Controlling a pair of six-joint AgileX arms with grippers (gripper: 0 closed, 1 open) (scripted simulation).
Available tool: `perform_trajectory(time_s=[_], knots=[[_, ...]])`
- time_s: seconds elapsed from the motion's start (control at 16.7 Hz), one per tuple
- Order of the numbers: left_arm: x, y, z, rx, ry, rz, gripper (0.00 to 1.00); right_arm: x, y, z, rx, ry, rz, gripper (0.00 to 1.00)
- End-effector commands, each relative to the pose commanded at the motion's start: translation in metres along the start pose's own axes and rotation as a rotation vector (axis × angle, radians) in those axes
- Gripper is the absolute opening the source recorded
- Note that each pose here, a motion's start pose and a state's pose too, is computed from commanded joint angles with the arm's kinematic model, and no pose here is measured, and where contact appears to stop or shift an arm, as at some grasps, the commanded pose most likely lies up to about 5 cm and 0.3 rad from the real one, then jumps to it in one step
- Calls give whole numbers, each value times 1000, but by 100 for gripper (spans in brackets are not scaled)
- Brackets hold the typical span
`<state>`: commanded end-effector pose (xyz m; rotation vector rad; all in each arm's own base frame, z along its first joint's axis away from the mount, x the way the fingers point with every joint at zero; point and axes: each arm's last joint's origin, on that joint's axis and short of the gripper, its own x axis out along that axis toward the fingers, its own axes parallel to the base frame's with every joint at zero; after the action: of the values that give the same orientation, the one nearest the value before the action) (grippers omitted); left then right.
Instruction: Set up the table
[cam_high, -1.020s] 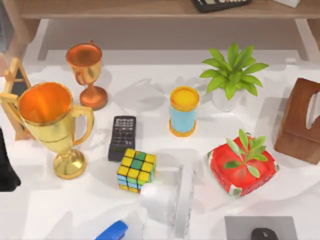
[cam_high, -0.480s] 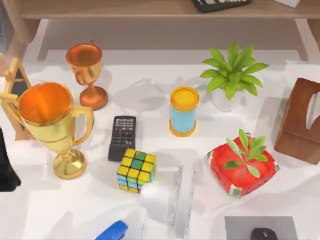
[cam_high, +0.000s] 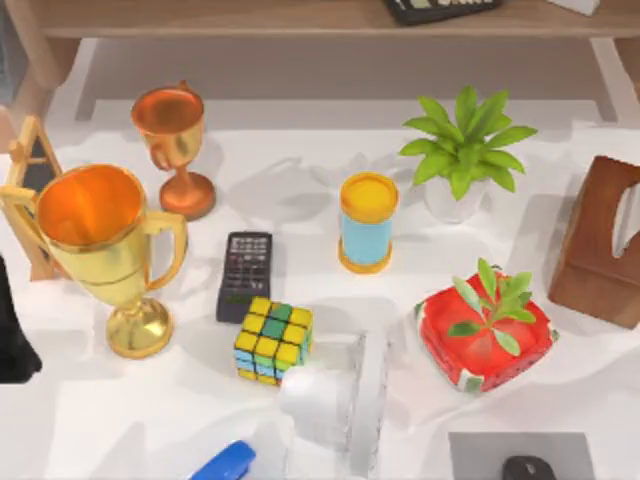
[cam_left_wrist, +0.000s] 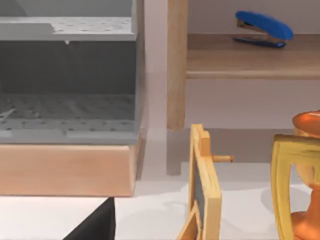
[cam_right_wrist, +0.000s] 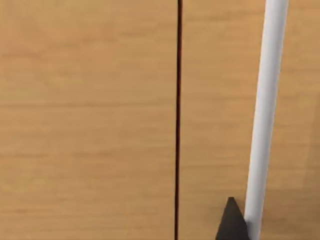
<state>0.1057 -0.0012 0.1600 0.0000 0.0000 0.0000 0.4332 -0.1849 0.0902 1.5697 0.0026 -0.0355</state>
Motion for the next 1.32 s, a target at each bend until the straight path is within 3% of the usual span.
perform_trajectory(time_s=[0.18,0.24,0.9,1.08,1.32], knots=[[0,0,0,0,0,0,100,0,0,0,0,0,0,98],[0,0,0,0,0,0,100,0,0,0,0,0,0,100],[0,0,0,0,0,0,100,-5,-5,-1,-14,-4,-33,100],[0,0,0,0,0,0,100,-10,22,-12,-90,4,-16,100],[0,0,0,0,0,0,100,-33,80,-40,-257,5,8,100]])
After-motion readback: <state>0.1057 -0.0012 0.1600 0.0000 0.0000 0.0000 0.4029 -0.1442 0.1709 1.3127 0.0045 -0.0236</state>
